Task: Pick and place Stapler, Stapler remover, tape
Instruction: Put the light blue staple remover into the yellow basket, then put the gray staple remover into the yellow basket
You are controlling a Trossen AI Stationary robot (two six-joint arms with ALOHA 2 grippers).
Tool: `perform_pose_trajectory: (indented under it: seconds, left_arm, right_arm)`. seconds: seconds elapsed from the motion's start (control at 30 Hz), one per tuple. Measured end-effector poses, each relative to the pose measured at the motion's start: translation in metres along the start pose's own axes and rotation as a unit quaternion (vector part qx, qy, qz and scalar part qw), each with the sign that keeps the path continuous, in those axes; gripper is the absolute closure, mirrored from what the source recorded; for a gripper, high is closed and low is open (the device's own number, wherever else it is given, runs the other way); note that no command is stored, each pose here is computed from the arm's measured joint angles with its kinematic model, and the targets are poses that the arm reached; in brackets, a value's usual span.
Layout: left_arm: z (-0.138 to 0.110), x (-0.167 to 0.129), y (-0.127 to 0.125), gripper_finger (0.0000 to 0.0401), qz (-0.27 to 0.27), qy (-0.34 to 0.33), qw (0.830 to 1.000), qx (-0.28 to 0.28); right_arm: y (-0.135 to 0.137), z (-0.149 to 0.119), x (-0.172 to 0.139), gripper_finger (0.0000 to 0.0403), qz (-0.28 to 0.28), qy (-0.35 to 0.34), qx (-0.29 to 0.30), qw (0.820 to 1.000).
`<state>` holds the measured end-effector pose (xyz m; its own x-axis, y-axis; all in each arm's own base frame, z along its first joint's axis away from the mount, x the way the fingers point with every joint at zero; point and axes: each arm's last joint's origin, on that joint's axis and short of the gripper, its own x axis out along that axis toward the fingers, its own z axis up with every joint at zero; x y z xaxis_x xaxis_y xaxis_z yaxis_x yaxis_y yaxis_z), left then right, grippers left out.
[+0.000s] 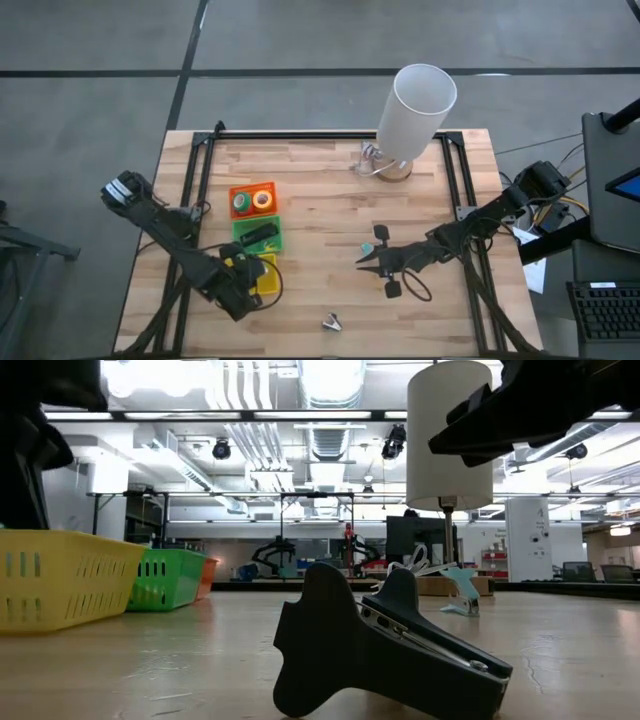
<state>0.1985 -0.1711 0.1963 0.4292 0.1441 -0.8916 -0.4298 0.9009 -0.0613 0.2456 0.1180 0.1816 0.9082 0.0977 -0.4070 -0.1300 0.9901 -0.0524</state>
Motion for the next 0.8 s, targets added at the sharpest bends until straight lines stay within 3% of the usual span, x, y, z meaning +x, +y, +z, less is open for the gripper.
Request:
perform_pose_trajectory:
  seconds: [0.37, 0.8]
  left_arm:
    - [0.002, 0.008, 0.007, 0.038, 0.018, -0.014, 0.999, -0.034]
    - [0.013, -0.001, 0.004, 0.029, 0.007, -0.042, 0.998, -0.037]
  right_arm:
    - [0.0, -0.001, 0.0, 0.0339, 0.001, -0.004, 0.002, 1.0]
    - [0.0, -0.002, 0.0, 0.0339, 0.001, -0.004, 0.003, 1.0]
